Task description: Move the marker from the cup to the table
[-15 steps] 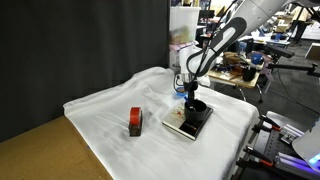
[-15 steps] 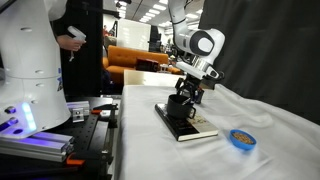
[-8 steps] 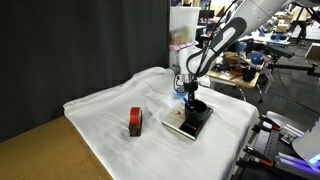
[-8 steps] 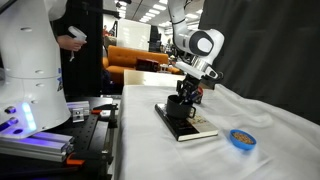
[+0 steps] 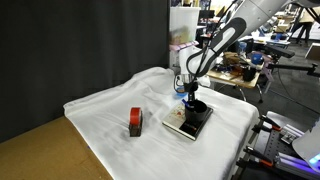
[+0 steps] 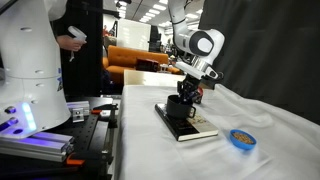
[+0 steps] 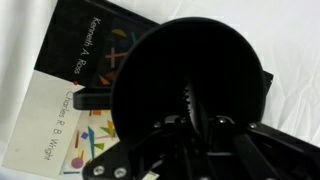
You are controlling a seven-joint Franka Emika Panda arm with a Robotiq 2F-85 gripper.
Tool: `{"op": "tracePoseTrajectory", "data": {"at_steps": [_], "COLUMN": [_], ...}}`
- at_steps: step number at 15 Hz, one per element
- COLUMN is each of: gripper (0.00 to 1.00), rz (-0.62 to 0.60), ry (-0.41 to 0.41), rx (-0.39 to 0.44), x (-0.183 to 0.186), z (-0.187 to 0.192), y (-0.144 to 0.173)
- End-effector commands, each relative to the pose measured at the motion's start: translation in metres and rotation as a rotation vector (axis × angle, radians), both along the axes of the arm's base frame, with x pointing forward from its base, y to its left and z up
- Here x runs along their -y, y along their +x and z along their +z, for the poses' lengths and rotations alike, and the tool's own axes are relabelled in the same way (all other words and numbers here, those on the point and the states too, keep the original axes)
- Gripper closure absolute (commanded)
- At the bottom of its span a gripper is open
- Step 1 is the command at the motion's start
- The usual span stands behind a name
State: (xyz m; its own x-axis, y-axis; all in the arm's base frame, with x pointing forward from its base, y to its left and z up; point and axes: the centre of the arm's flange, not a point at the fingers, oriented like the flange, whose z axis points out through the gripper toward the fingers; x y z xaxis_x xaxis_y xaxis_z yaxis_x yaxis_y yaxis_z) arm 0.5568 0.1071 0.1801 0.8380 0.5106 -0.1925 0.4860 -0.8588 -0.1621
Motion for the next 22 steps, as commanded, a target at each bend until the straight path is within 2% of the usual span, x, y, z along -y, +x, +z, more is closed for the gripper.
{"op": "tracePoseTrajectory", "data": {"at_steps": [1, 12, 22], "gripper": [0.96, 0.96, 0.96], "rz": [-0.024, -0.022, 0.019], "ry": [0.007, -0.053, -0.073], "rx": [-0.017, 0.001, 0.026], "x": [0.003, 0.032, 0.030], "z": [0.000, 0.008, 0.017], "y": [0.000, 0.022, 0.043]}}
